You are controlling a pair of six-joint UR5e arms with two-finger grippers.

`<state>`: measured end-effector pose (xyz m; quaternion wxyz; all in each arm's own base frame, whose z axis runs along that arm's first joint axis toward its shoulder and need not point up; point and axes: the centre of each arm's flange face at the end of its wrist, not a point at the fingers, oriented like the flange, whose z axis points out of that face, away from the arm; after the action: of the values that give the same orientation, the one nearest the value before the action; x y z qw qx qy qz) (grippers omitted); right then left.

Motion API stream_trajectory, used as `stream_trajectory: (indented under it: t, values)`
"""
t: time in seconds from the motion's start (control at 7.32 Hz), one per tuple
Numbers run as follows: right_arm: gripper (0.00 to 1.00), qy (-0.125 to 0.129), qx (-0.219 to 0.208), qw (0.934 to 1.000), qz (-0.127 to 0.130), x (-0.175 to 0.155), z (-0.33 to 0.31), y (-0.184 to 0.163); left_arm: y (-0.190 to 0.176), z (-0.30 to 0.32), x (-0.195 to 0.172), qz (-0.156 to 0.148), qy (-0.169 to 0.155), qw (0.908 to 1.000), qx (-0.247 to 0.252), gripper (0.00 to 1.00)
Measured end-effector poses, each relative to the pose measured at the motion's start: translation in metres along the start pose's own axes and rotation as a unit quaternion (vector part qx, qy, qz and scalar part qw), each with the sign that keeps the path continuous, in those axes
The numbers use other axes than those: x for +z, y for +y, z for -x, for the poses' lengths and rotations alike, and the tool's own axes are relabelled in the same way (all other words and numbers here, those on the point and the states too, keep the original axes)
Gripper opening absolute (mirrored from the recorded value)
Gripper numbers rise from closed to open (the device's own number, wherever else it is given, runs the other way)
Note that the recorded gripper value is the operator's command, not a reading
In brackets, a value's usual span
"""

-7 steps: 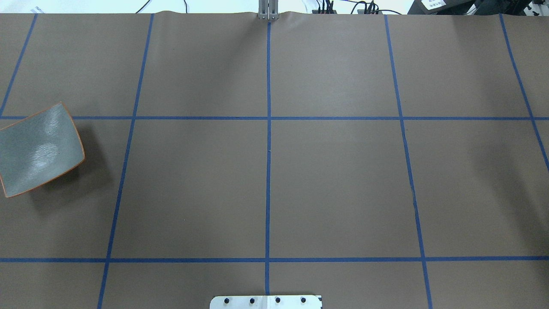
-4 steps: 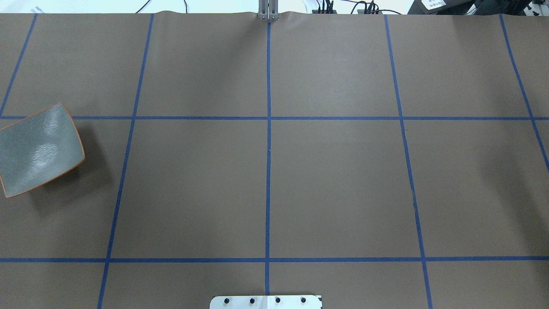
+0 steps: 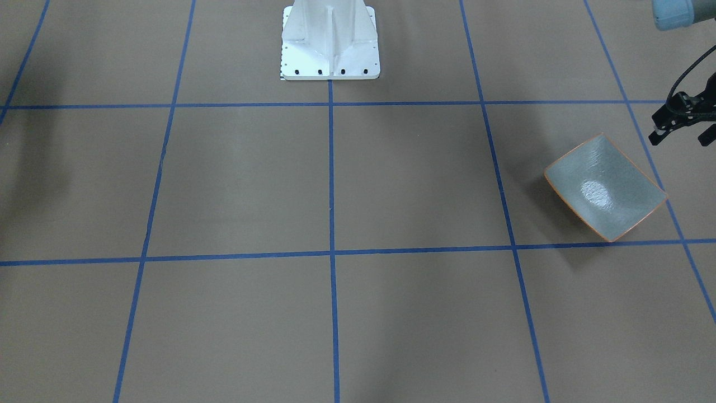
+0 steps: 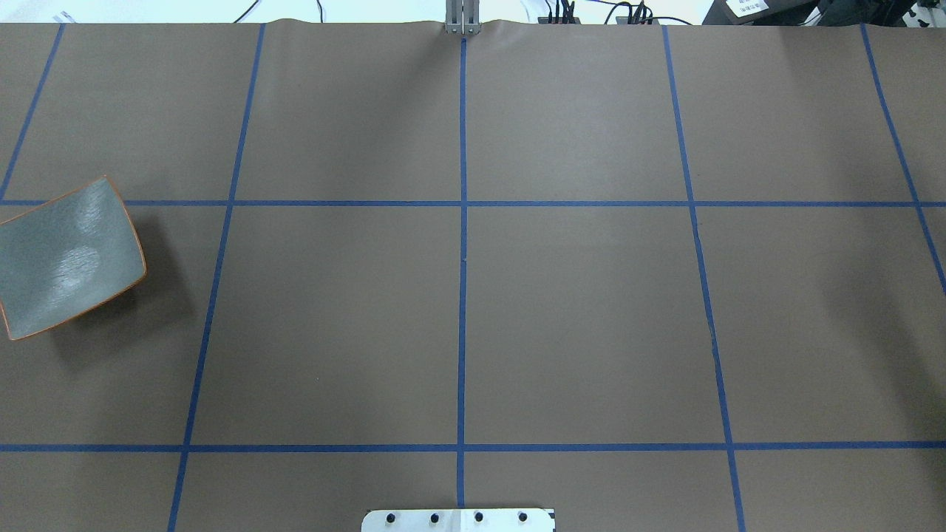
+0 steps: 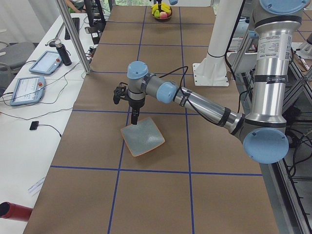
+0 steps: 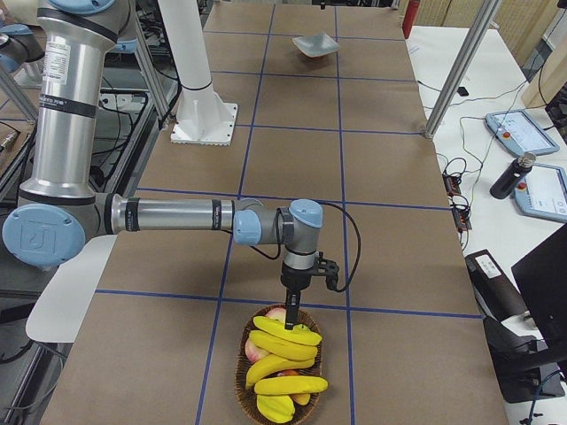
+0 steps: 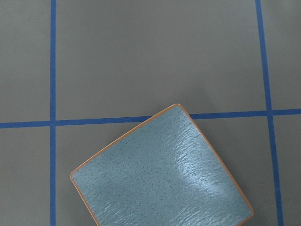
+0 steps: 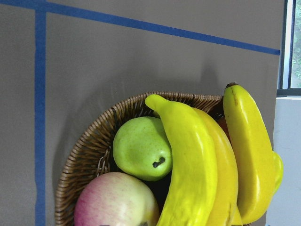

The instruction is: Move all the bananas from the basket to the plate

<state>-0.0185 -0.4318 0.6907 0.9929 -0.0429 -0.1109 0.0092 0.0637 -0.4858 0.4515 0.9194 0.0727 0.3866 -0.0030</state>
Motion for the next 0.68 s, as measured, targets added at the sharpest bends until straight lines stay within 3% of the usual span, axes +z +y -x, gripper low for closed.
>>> stream_trajectory:
  t: [0.27, 0.68]
  values:
    - [0.71, 0.004, 0.008, 1.0, 0.002, 0.004, 0.002, -0.007, 0.001, -0.002, -0.002, -0.001, 0.001, 1.0, 0.001, 0.99]
    - [0.7, 0.027, 0.005, 0.9996, -0.003, 0.007, 0.003, -0.015, 0.001, -0.002, -0.003, -0.002, 0.001, 1.0, 0.002, 1.0]
